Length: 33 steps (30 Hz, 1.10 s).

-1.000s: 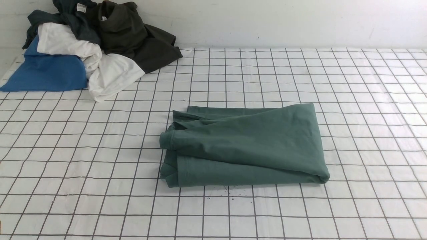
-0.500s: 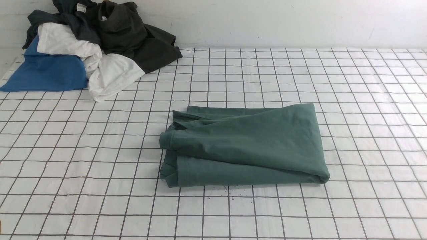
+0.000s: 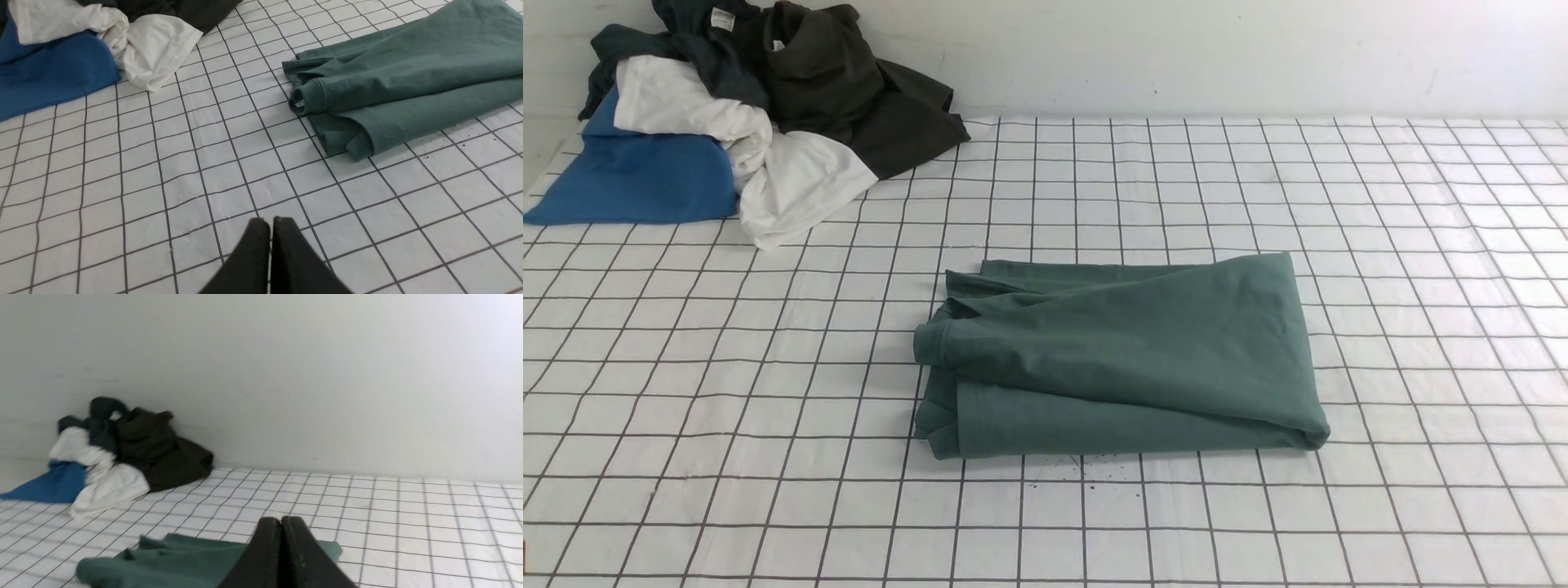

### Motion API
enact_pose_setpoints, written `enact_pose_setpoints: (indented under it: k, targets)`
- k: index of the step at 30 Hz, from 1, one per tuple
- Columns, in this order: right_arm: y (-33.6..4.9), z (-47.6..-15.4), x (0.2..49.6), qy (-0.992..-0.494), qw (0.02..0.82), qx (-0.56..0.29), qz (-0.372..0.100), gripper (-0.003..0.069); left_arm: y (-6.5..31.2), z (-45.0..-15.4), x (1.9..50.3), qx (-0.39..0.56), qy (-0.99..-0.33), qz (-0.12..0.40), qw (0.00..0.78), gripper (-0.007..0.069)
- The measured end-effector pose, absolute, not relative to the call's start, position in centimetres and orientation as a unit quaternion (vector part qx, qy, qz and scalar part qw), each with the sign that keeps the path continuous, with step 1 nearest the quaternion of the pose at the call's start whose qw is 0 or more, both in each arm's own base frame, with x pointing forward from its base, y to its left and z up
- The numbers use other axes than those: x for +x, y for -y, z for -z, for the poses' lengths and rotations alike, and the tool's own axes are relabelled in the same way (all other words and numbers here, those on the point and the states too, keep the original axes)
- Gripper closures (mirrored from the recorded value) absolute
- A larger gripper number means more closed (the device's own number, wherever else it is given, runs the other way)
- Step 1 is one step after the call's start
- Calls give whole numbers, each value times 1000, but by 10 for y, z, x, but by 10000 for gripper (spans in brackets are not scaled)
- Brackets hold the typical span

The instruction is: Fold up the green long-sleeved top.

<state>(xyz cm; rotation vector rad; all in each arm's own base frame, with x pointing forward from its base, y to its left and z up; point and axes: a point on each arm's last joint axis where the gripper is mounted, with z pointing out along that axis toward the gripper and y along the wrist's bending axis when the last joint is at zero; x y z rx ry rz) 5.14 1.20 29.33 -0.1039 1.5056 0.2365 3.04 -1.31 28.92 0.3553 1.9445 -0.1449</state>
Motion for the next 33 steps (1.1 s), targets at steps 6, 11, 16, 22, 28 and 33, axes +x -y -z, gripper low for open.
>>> enact_pose_setpoints:
  k: [6, 11, 16, 22, 28, 33]
  targets:
    - [-1, -223, 56, -705, 705, 46, -54, 673, 13, -289, 30, 150, -821, 61, 548, 632]
    - [3, -189, 56, -743, 665, 69, -29, 673, 13, -289, 30, 150, -821, 61, 547, 632]
    - [4, -182, 55, -764, 641, 74, -20, 673, 13, -289, 30, 150, -821, 61, 547, 632]
    - [5, -182, 55, -766, 639, 67, -13, 673, 13, -289, 30, 150, -821, 61, 547, 632]
    - [5, -182, 55, -767, 639, 66, -12, 673, 13, -289, 30, 150, -821, 61, 547, 632]
    - [5, -182, 55, -767, 639, 66, -12, 673, 13, -289, 30, 150, -821, 61, 547, 632]
